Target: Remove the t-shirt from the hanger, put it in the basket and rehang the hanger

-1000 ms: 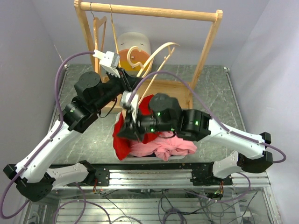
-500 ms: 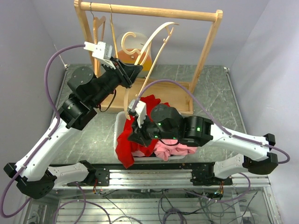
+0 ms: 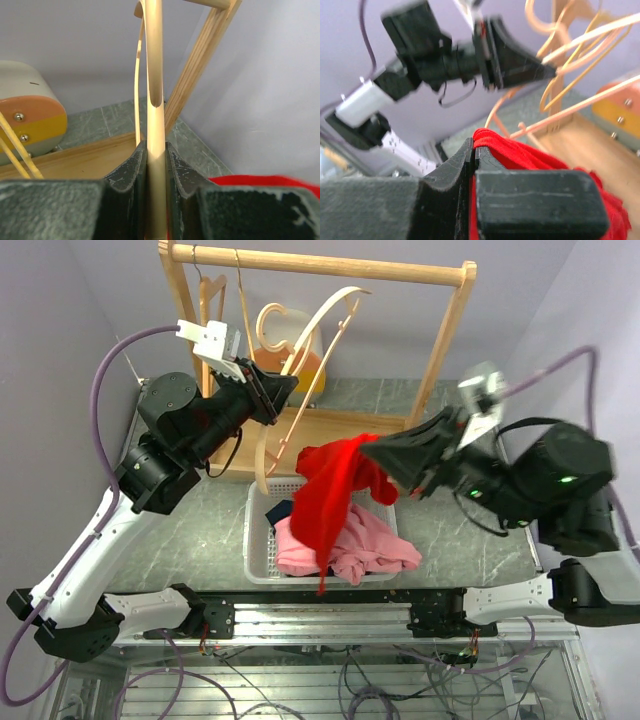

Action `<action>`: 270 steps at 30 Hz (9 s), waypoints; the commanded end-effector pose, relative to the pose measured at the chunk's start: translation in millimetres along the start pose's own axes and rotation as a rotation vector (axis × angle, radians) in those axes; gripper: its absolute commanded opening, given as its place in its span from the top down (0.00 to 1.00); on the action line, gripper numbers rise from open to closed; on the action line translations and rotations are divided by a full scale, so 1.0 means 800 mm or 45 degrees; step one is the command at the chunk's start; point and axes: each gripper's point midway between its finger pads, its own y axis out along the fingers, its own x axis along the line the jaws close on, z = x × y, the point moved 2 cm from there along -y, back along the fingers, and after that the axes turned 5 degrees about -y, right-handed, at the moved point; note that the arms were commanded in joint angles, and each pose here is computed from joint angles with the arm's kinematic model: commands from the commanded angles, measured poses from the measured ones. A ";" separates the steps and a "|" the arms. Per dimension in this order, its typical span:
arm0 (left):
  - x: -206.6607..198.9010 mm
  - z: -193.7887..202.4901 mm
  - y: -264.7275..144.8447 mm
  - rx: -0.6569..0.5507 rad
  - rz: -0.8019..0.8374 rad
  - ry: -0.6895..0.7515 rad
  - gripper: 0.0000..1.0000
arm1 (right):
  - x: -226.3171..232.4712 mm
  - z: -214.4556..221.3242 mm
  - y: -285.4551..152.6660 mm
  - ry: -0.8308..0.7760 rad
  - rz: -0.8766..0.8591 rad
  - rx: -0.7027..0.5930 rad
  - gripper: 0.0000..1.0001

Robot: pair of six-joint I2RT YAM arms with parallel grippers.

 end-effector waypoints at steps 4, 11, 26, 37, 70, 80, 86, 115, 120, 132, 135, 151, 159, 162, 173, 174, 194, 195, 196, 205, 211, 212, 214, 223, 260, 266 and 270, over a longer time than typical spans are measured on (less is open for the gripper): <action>0.000 -0.020 0.000 -0.053 -0.017 0.034 0.93 | -0.018 -0.124 -0.025 -0.160 0.083 -0.340 1.00; 0.004 -0.021 -0.004 -0.055 -0.042 0.058 0.93 | -0.014 -0.191 -0.044 -0.224 0.067 -0.547 1.00; 0.009 -0.030 -0.005 -0.081 -0.076 0.106 0.93 | -0.020 -0.237 -0.085 -0.245 0.072 -0.751 1.00; 0.011 -0.027 -0.002 -0.080 -0.083 0.102 0.93 | -0.027 -0.235 -0.100 -0.237 0.095 -0.786 1.00; 0.014 -0.004 0.016 -0.015 -0.066 0.118 0.93 | -0.063 0.056 0.009 0.031 0.404 -0.060 1.00; 0.010 0.008 0.026 0.014 -0.029 0.096 0.93 | -0.047 0.242 0.020 0.206 0.442 0.507 1.00; 0.010 0.004 0.020 0.004 -0.029 0.101 0.93 | -0.034 0.330 0.002 0.250 0.441 0.898 1.00; 0.015 0.000 0.006 -0.013 -0.064 0.103 0.93 | -0.083 0.551 0.005 0.688 0.347 1.577 0.84; 0.016 -0.004 0.007 -0.028 -0.069 0.115 0.93 | -0.089 0.581 -0.026 0.701 0.374 1.742 0.79; 0.012 -0.014 0.013 -0.047 -0.063 0.133 0.93 | -0.151 0.365 0.025 0.279 0.644 1.214 0.48; 0.010 -0.018 0.015 -0.049 -0.056 0.137 0.93 | -0.171 0.344 0.000 0.212 0.788 1.188 0.46; 0.007 0.002 0.029 0.014 -0.021 0.116 0.93 | -0.162 0.364 -0.125 0.461 1.048 1.196 0.00; 0.008 0.006 0.029 0.022 -0.022 0.112 0.93 | -0.157 0.406 -0.130 0.492 0.967 1.180 0.00; 0.008 0.005 0.028 0.021 -0.024 0.113 0.93 | -0.159 0.421 -0.136 0.492 0.982 1.195 0.00; 0.011 0.005 0.026 0.019 -0.036 0.117 0.93 | -0.157 0.464 -0.135 0.538 0.940 1.203 0.03; 0.011 0.006 0.026 0.022 -0.040 0.117 0.93 | -0.158 0.465 -0.133 0.532 0.937 1.202 0.07; 0.020 0.007 0.027 0.008 -0.083 0.130 0.93 | -0.163 0.386 -0.064 0.382 0.775 1.121 1.00; 0.020 0.007 0.028 0.006 -0.086 0.131 0.93 | -0.161 0.384 -0.058 0.376 0.747 1.121 1.00; 0.021 0.007 0.029 0.005 -0.089 0.133 0.93 | -0.160 0.383 -0.053 0.373 0.727 1.124 1.00; 0.023 0.010 0.035 0.000 -0.092 0.137 0.93 | -0.169 0.426 -0.004 0.346 0.617 1.183 1.00; 0.021 0.008 0.040 0.001 -0.083 0.140 0.93 | -0.182 0.482 0.010 0.440 0.548 1.239 1.00; 0.020 0.008 0.041 0.001 -0.081 0.141 0.93 | -0.182 0.489 0.012 0.461 0.529 1.249 1.00; 0.021 0.006 0.042 0.005 -0.092 0.145 0.93 | -0.177 0.517 0.000 0.494 0.505 1.330 1.00; 0.031 -0.006 0.052 0.044 -0.204 0.159 0.93 | -0.170 0.545 -0.027 0.517 0.503 1.479 0.90; 0.073 -0.057 0.153 -0.239 -0.542 0.143 0.93 | -0.165 0.530 -0.016 0.513 0.435 1.437 0.88; 0.088 -0.060 0.170 -0.241 -0.563 0.154 0.93 | -0.167 0.517 -0.019 0.486 0.457 1.431 0.87; 0.097 -0.064 0.181 -0.251 -0.577 0.160 0.93 | -0.167 0.510 -0.025 0.486 0.473 1.422 0.87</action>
